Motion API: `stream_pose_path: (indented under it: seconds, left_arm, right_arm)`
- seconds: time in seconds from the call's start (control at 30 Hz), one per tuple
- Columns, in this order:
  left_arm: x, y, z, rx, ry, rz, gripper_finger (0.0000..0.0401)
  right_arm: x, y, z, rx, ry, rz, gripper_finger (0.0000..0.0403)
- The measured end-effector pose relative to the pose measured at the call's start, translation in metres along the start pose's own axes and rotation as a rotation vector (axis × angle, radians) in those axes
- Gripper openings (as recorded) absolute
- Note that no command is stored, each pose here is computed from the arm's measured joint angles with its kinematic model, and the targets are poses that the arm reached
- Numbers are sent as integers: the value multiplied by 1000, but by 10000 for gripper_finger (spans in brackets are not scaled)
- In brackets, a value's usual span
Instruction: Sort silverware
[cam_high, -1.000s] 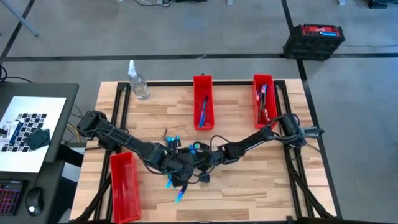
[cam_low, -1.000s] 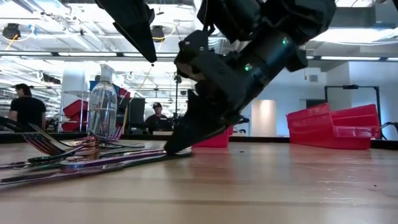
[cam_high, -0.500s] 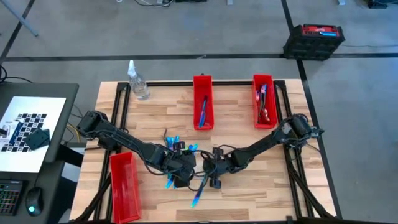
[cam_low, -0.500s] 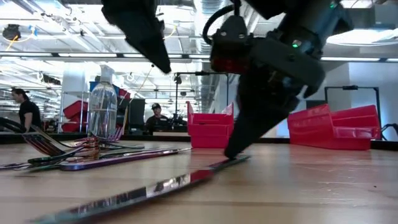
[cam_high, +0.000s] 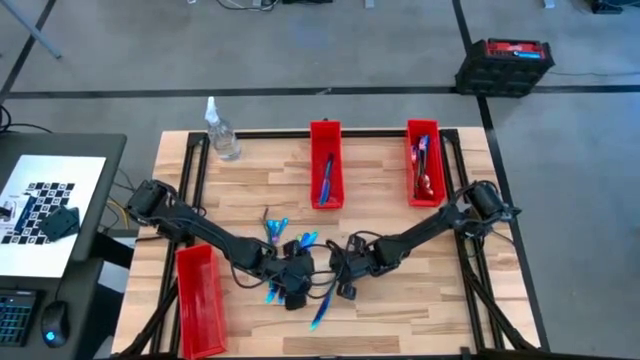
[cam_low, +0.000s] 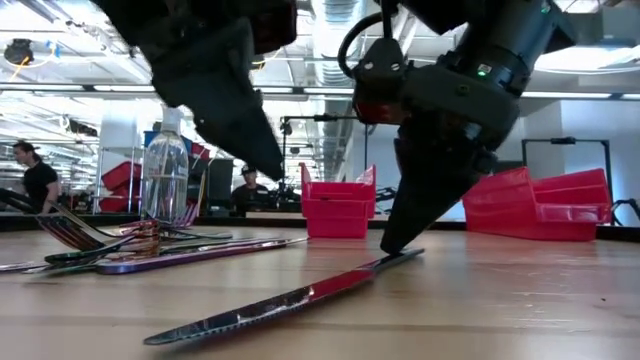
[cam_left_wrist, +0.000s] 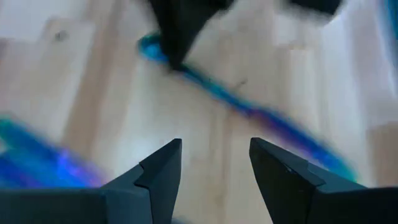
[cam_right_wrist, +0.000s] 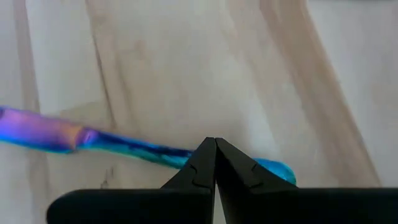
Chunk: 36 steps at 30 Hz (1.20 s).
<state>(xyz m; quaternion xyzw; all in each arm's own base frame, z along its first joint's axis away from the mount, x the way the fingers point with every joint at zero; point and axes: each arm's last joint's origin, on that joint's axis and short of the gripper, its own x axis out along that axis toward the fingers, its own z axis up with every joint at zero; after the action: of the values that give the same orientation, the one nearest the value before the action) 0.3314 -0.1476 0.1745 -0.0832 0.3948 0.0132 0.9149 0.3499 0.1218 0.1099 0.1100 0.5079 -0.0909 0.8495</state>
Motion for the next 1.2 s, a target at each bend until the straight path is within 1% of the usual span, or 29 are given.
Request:
stream_pose_path:
  seconds: [0.07, 0.2, 0.33, 0.37, 0.47, 0.57, 0.63, 0.7, 0.8, 0.9, 1.0, 1.2]
  left_arm:
    - [6, -3, -5, -6, 19, -12, 177]
    - [23, -11, -12, -49, 12, -80, 178]
    - [39, -15, -19, -89, 20, -134, 178]
    - [41, -17, -19, -99, 10, -152, 178]
    - [41, -19, -16, -112, -22, -176, 178]
    - [41, -20, -13, -113, -53, -185, 178]
    - [42, -21, -12, -112, -73, -197, 178]
    - [47, -24, -11, -115, -110, -237, 178]
    - [59, -31, -15, -113, -135, -358, 178]
    - [71, -32, -19, -151, -116, -426, 178]
    - [81, -30, -25, -188, -82, -429, 177]
    - [83, -29, -27, -195, -57, -424, 177]
  right_arm:
    - [2, -5, 5, 10, -17, 4, 0]
    - [3, -13, 11, 7, -20, 14, 0]
    - [-3, -16, 17, -36, -45, 18, 0]
    - [-6, -18, 18, -46, -58, -2, 0]
    - [-10, -26, 22, -54, -72, -58, 0]
    - [-11, -31, 23, -50, -54, -78, 0]
    - [-12, -29, 20, -74, -42, -75, 0]
    - [-13, -24, 18, -109, -36, -62, 0]
    - [-14, -19, 15, -129, -35, -53, 0]
    - [-14, -19, 15, -131, -32, -54, 0]
    - [-13, -20, 13, -130, -32, -50, 0]
    - [-11, -18, 3, -136, -34, -38, 0]
